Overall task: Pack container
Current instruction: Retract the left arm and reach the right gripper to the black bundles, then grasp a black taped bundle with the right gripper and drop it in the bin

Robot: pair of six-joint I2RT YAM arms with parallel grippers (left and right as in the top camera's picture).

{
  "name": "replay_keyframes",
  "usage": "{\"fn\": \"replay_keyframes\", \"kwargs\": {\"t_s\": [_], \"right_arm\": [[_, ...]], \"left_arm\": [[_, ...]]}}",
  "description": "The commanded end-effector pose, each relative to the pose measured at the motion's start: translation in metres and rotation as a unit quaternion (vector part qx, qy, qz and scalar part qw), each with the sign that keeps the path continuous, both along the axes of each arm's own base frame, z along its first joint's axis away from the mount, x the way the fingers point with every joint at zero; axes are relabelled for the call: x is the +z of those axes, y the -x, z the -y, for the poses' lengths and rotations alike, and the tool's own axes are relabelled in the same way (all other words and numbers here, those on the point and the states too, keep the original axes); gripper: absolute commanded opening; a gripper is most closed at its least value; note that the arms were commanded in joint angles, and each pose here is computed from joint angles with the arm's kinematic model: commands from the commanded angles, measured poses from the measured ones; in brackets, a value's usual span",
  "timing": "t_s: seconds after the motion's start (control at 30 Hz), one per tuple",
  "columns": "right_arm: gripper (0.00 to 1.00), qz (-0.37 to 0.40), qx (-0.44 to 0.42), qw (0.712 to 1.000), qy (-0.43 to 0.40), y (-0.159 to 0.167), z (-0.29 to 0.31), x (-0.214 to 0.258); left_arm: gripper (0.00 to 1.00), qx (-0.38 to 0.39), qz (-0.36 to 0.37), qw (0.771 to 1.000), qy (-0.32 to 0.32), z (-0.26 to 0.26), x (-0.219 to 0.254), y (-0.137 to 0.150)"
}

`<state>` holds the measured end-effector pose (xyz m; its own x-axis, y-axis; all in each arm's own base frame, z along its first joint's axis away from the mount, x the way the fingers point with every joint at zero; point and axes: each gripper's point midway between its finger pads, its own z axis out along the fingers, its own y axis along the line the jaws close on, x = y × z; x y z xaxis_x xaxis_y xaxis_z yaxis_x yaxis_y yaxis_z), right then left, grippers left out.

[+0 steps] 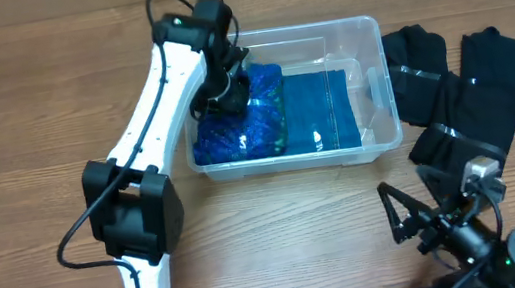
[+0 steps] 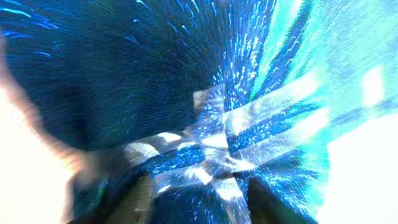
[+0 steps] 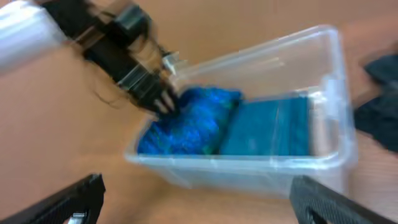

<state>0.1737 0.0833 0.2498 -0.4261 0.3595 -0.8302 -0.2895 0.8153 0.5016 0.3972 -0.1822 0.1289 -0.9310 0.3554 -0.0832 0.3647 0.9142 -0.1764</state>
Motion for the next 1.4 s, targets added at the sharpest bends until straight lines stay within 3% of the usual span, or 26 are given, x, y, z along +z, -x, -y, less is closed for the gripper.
{"fn": "replay_keyframes", "kwargs": {"t_s": [0.0,0.1,0.17,0.3,0.4,0.5,0.63,0.7,0.8,0.87,0.93,1.03,1.07,1.2,1.37], "right_arm": [[1.0,-0.077,-0.049,0.994,0.065,-0.021,0.018,0.006],[1.0,-0.104,-0.005,0.986,0.129,-0.053,0.006,0.023],[1.0,-0.142,-0.053,0.982,0.116,-0.084,0.02,0.038],[1.0,-0.295,-0.182,0.937,0.047,-0.125,0.102,0.008],[1.0,-0.425,-0.275,0.862,-0.038,-0.117,0.2,-0.065],[1.0,-0.487,-0.313,0.809,-0.101,-0.108,0.248,-0.117],[1.0,-0.509,-0.343,0.787,-0.06,-0.108,0.281,-0.152],[1.0,-0.511,-0.327,0.794,-0.038,-0.114,0.288,-0.167],[1.0,-0.557,-0.298,0.773,-0.046,-0.11,0.284,-0.207],[1.0,-0.562,-0.244,0.787,-0.069,-0.117,0.27,-0.225],[0.95,-0.575,-0.219,0.783,-0.094,-0.119,0.257,-0.245],[0.61,-0.543,-0.142,0.817,-0.133,-0.134,0.225,-0.244],[0.42,-0.51,-0.112,0.837,-0.165,-0.146,0.214,-0.225],[0.12,-0.405,-0.088,0.896,-0.16,-0.163,0.198,-0.109],[0.09,-0.23,0.011,0.971,-0.063,-0.139,0.096,0.034]], "left_arm": [[0.97,0.091,0.186,0.975,0.076,-0.032,0.166,-0.013],[1.0,0.14,0.276,0.946,0.096,-0.082,0.242,0.015],[1.0,0.193,0.302,0.931,0.074,-0.13,0.268,0.046],[1.0,0.257,0.278,0.926,-0.013,-0.183,0.261,0.083],[1.0,0.258,0.266,0.929,-0.023,-0.185,0.257,0.088],[1.0,0.259,0.265,0.929,-0.023,-0.185,0.256,0.087],[1.0,0.259,0.265,0.929,-0.023,-0.185,0.256,0.087],[1.0,0.259,0.265,0.929,-0.023,-0.185,0.256,0.087],[1.0,0.259,0.265,0.929,-0.023,-0.185,0.256,0.087],[1.0,0.259,0.265,0.929,-0.023,-0.185,0.256,0.087],[1.0,0.259,0.265,0.929,-0.023,-0.185,0.256,0.087],[1.0,0.259,0.265,0.929,-0.023,-0.185,0.256,0.087],[1.0,0.259,0.265,0.929,-0.023,-0.185,0.256,0.087],[1.0,0.259,0.265,0.929,-0.023,-0.185,0.256,0.087],[1.0,0.259,0.265,0.929,-0.023,-0.185,0.256,0.087]]}}
